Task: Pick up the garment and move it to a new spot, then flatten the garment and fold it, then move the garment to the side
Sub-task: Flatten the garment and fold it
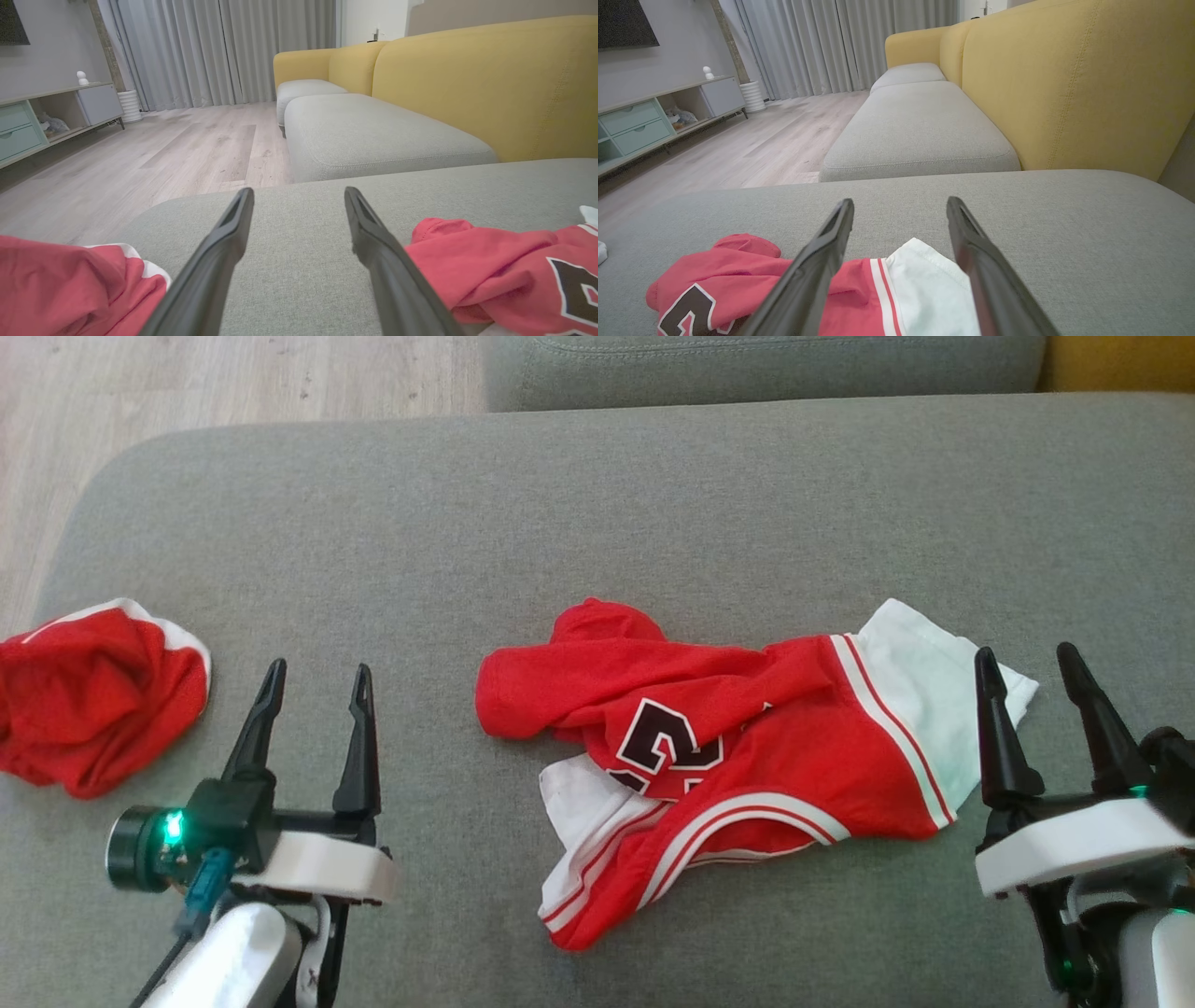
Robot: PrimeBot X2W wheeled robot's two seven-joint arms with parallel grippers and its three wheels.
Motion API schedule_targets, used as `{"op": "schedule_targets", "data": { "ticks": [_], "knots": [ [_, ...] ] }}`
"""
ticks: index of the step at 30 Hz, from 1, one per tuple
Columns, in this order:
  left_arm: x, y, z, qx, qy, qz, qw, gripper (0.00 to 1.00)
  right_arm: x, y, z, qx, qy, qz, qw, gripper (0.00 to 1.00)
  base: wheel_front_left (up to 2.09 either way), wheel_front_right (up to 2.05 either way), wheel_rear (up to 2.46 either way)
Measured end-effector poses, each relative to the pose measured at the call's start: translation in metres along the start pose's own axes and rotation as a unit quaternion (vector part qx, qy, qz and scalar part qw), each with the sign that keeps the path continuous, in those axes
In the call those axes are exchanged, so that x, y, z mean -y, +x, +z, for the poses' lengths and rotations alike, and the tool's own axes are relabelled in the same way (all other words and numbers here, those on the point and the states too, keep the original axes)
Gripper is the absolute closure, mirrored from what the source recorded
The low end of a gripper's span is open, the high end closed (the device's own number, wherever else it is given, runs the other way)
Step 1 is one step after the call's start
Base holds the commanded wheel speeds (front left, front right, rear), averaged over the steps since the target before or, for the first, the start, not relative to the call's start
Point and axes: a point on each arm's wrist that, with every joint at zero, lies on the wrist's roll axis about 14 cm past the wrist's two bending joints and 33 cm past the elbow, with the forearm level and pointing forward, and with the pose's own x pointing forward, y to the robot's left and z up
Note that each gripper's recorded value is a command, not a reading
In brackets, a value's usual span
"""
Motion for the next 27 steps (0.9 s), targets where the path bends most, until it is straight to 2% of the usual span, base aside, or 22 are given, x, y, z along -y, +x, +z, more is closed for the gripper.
{"op": "schedule_targets", "data": {
  "ticks": [17,21,23,27],
  "knots": [
    [0.001,0.007,-0.019,-0.044,-0.018,-0.006,0.999,0.00,0.004,0.001,-0.006,-0.010,0.001,-0.005,1.000,0.00,0.00,0.00,0.00],
    [0.019,0.026,-0.011,-0.048,-0.025,-0.044,0.998,0.00,0.004,0.004,-0.011,-0.017,0.001,-0.006,1.000,0.00,0.00,0.00,0.00],
    [0.040,0.047,-0.006,-0.063,-0.035,-0.080,0.994,0.00,0.005,0.007,-0.016,-0.025,0.002,-0.006,1.000,0.00,0.00,0.00,0.00],
    [0.069,0.064,-0.026,-0.125,-0.047,-0.124,0.983,0.00,0.005,0.010,-0.023,-0.034,0.003,-0.006,0.999,0.00,0.00,0.00,0.00]
  ]
}}
